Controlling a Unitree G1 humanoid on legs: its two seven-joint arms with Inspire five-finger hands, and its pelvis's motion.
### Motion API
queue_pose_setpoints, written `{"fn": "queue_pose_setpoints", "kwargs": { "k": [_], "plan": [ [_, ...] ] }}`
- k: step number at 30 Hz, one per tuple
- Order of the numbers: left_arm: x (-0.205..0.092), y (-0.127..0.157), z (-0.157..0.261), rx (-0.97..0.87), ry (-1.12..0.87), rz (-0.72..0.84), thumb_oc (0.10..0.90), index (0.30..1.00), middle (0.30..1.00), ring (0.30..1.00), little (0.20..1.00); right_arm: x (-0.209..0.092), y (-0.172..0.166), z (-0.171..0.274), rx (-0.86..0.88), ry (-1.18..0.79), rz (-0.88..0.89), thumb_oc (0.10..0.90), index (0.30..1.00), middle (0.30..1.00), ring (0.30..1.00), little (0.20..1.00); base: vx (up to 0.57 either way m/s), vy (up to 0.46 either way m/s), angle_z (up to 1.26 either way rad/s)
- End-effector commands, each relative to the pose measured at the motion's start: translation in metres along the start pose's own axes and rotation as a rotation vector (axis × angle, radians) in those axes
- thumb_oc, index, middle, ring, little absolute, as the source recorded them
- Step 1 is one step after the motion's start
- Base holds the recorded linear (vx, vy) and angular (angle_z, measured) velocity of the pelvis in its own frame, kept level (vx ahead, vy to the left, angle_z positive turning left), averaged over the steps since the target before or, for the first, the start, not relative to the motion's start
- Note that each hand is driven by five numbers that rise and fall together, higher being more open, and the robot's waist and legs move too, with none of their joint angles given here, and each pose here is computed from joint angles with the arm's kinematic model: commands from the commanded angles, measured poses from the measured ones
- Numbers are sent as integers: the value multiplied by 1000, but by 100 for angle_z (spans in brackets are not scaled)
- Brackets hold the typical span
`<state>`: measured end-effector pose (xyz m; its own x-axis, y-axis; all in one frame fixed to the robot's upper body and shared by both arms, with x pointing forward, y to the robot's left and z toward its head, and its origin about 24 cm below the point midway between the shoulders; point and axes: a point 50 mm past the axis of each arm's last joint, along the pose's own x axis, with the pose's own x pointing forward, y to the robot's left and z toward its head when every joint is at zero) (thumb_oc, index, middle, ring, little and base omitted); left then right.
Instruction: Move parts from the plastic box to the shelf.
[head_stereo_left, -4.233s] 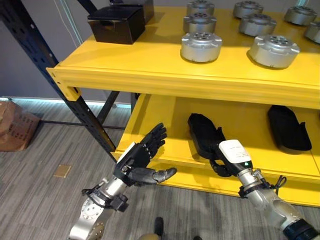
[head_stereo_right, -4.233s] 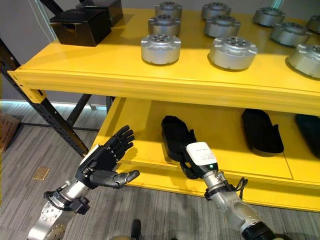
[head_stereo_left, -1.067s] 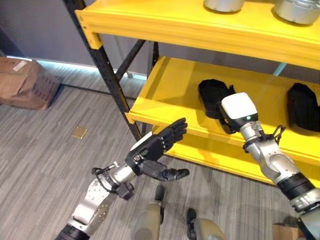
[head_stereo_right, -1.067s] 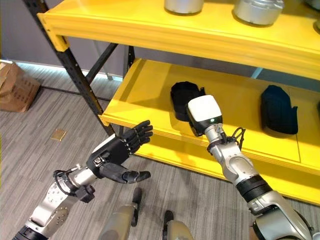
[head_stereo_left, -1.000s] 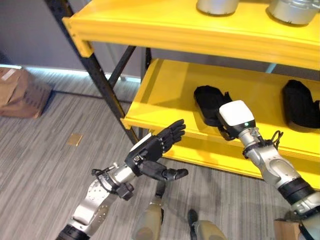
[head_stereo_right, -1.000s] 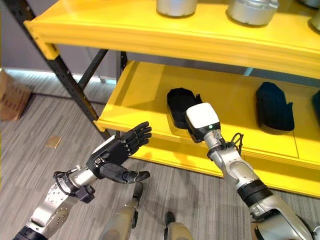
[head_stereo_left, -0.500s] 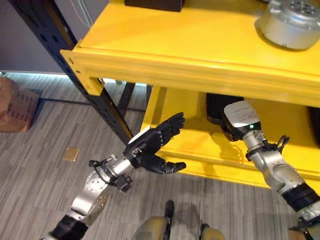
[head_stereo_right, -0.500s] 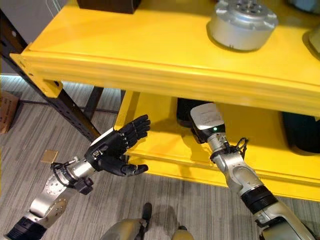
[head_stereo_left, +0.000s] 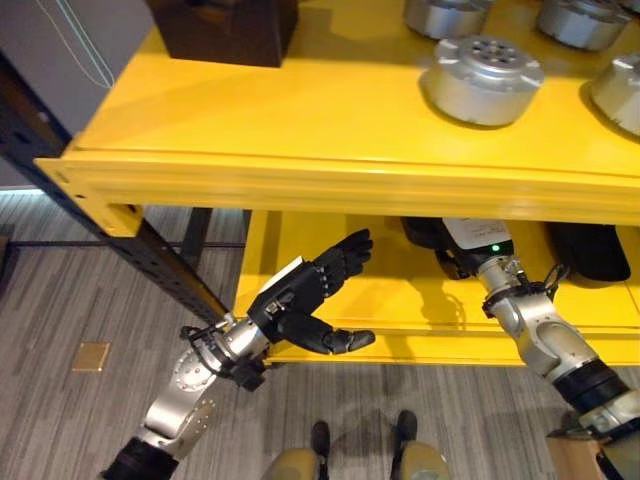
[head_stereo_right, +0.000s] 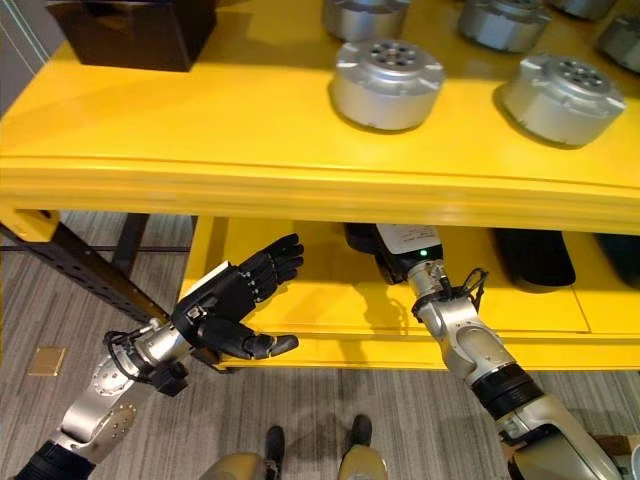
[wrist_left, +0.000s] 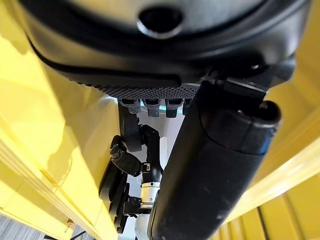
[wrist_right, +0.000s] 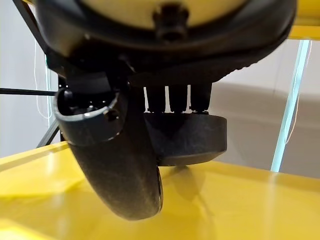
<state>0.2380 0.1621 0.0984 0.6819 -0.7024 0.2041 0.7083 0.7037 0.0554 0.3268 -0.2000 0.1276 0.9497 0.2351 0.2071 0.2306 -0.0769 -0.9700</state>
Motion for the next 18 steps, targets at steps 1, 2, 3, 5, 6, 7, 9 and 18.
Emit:
{"fn": "queue_pose_setpoints", "kwargs": {
  "k": [1, 2, 3, 5, 6, 7, 9, 18],
  "plan": [
    [8, -13, 32, 0, -252, -29, 900, 1000, 1000, 1000, 1000, 27, -54, -10, -45, 5, -202, 400, 300, 300, 300, 300, 17, -114, -32],
    [7, -14, 33, 2, -265, -28, 900, 1000, 1000, 1000, 1000, 27, -50, -2, -44, -41, -172, 400, 300, 300, 300, 300, 34, -162, -21],
    [6, -14, 32, -3, -259, -16, 900, 1000, 1000, 1000, 1000, 27, -46, 4, -33, -71, -141, 400, 300, 300, 300, 300, 27, -154, -21],
    [5, -13, 31, 0, -251, -5, 900, 1000, 1000, 1000, 1000, 27, -44, 8, -24, -97, -128, 400, 300, 300, 300, 300, -13, -82, -16],
    [5, -12, 30, -1, -252, -3, 900, 1000, 1000, 1000, 1000, 27, -43, 8, -24, -105, -121, 400, 300, 300, 300, 300, -44, -53, -4],
    [5, -11, 31, -1, -253, -5, 900, 1000, 1000, 1000, 1000, 27, -42, 10, -22, -113, -117, 400, 300, 300, 300, 300, -63, -59, 0],
    [5, -10, 32, 9, -256, -5, 900, 1000, 1000, 1000, 1000, 24, -36, 14, -26, -153, -78, 400, 300, 300, 300, 300, -61, -59, 1],
    [12, -10, 34, 22, -260, -25, 900, 1000, 1000, 1000, 1000, 16, -18, 17, -39, -201, -30, 400, 300, 300, 300, 300, -50, -43, 4]
  ]
}}
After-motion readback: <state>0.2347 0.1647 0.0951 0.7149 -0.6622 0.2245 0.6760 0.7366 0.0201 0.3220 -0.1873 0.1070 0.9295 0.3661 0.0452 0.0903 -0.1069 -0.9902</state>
